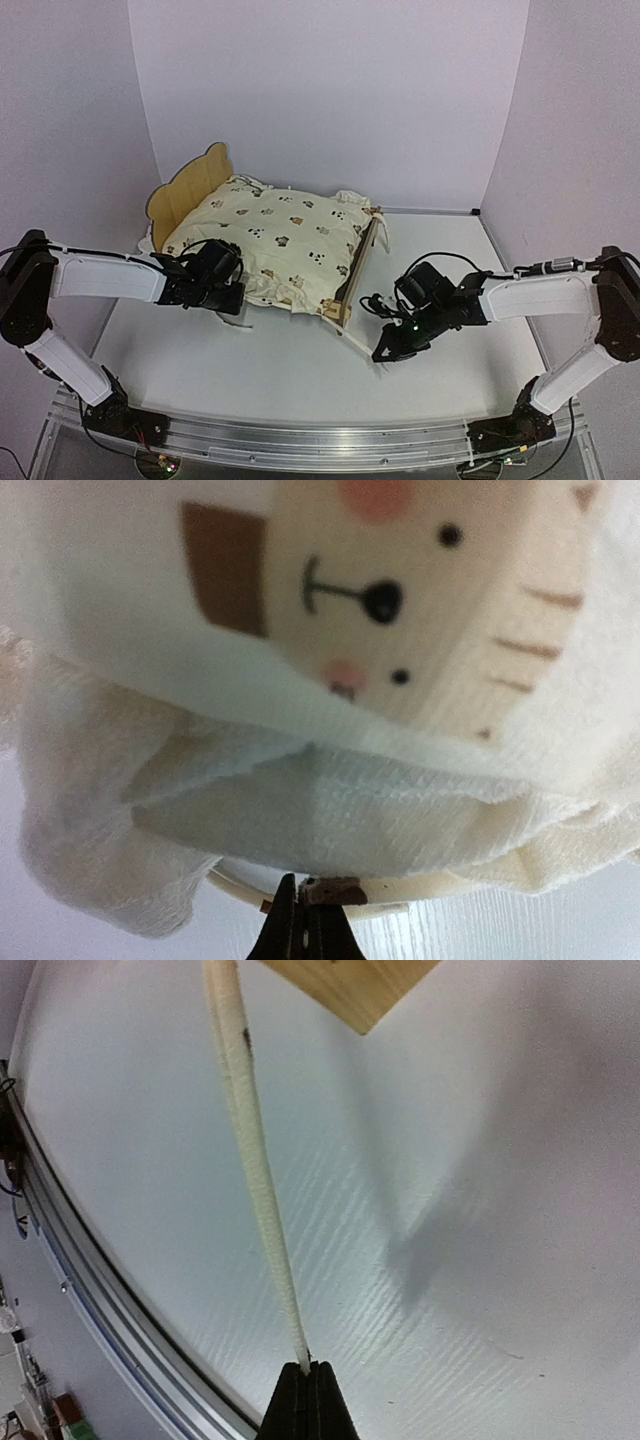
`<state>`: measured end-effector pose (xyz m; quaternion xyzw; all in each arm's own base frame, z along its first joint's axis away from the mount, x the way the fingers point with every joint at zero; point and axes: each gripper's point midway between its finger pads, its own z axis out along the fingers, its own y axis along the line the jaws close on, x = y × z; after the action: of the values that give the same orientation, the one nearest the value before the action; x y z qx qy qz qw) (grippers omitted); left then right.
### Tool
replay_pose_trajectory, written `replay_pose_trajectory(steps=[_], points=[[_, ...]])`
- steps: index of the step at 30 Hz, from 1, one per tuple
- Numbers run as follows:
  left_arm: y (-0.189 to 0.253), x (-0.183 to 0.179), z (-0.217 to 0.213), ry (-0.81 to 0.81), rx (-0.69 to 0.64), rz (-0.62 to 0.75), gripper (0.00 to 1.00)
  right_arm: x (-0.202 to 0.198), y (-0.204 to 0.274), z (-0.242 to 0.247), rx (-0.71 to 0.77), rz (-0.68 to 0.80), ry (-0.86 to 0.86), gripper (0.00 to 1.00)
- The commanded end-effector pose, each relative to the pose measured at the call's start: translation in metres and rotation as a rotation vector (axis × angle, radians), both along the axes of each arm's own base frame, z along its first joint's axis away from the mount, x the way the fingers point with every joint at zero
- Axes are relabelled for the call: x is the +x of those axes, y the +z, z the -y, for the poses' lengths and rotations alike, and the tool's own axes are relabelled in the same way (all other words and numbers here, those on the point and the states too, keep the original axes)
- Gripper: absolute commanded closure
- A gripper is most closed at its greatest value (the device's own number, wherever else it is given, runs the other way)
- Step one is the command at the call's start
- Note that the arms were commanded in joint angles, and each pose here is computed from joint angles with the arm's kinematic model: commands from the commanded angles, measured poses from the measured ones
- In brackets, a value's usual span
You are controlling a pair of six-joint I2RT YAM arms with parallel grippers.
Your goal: Set up the pet bed
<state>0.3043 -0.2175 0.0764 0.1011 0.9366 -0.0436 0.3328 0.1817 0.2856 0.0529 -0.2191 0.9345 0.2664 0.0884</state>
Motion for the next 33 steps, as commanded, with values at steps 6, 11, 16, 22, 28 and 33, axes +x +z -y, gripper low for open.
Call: replay_pose_trajectory(steps=[6,11,16,22,28,33], points=[[0.026,-0.005,-0.035,0.12,-0.009,0.055,0.63,0.027,0.056,-0.01,0.027,0.139,0.027,0.33],[0.04,-0.011,-0.054,0.183,-0.025,0.111,0.39,0.085,0.093,0.015,-0.006,0.271,-0.147,0.24],[0.057,-0.016,-0.069,0.244,-0.066,0.179,0.38,0.164,0.15,0.055,0.025,0.406,-0.379,0.24],[0.068,-0.016,-0.064,0.237,-0.147,0.213,0.41,0.251,0.179,0.052,0.167,0.365,-0.451,0.32],[0.063,-0.01,-0.047,0.199,-0.199,0.21,0.44,0.34,0.175,0.047,0.253,0.349,-0.472,0.37],[0.053,-0.005,-0.036,0.168,-0.211,0.197,0.45,0.384,0.154,0.032,0.255,0.382,-0.434,0.38]])
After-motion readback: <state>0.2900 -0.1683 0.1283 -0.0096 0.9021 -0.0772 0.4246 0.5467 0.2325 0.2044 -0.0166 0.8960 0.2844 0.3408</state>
